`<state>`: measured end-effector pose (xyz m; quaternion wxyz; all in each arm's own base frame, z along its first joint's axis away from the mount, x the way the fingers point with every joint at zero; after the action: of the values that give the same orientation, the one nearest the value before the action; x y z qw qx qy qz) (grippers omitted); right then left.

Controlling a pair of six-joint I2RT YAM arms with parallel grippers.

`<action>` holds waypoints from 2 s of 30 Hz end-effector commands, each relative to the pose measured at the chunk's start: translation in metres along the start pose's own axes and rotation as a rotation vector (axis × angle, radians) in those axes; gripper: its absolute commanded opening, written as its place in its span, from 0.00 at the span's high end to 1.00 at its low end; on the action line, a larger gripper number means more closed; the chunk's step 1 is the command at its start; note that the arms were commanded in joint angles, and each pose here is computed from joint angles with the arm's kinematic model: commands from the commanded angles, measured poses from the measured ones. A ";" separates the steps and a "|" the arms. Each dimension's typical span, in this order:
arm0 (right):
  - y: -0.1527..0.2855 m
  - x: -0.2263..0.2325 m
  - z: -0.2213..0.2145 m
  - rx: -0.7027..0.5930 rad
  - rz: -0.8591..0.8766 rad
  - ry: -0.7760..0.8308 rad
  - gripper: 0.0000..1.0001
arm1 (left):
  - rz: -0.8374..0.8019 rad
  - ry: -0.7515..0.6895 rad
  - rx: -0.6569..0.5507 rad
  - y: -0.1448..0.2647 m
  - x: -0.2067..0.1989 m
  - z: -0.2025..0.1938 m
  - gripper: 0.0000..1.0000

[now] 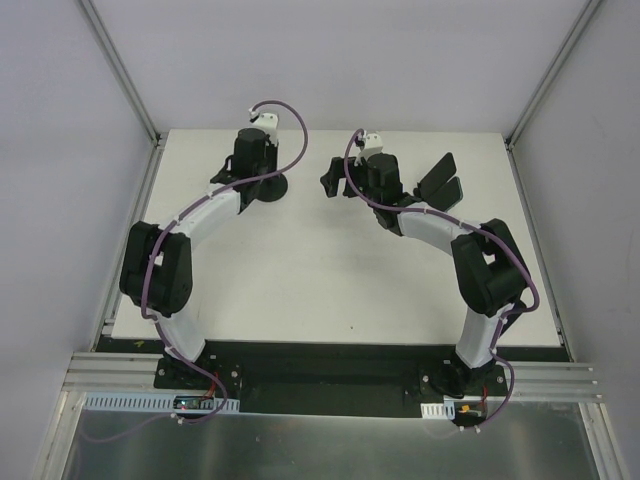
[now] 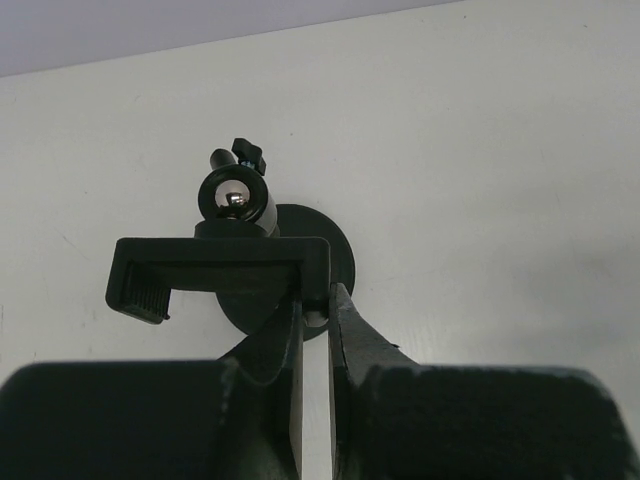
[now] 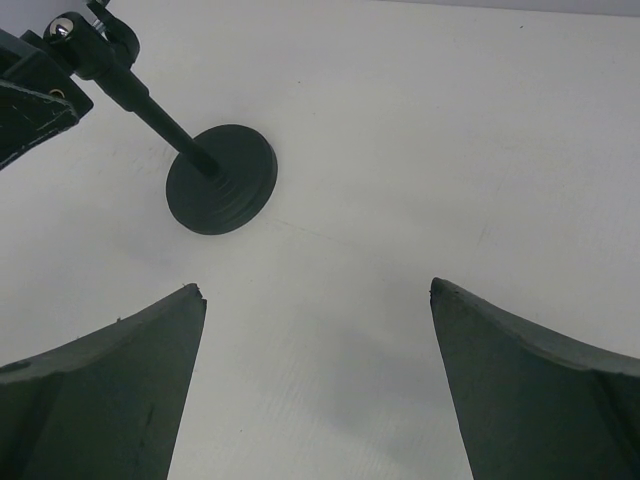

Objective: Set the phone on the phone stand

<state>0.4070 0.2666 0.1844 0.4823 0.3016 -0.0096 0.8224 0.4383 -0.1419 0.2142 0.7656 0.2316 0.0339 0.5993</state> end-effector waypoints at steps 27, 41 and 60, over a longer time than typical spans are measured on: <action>0.310 -0.058 -0.065 0.131 -0.597 -0.243 0.04 | 0.002 0.159 0.001 0.150 -0.150 0.001 0.95; 0.359 -0.092 -0.047 0.117 -0.876 -0.445 0.04 | -0.248 0.197 -0.221 0.213 -0.123 0.072 0.03; 0.383 -0.214 -0.051 -0.062 -1.330 -0.822 0.04 | -0.524 0.072 -0.342 0.166 -0.044 0.066 0.01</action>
<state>0.1558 -0.0698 0.1539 0.8183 0.5265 -0.0388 0.2273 0.3098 -0.1926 0.3163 0.9051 0.1051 0.0352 0.4106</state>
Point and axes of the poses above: each gripper's point midway between its finger pads, its own y axis back along the fingers, its own x axis along the line the jaws close on, z = x × y, the point moved 7 cm from there along y, back along the fingers, and after that the axes turned 14 degrees about -y, right-handed, at the moved point
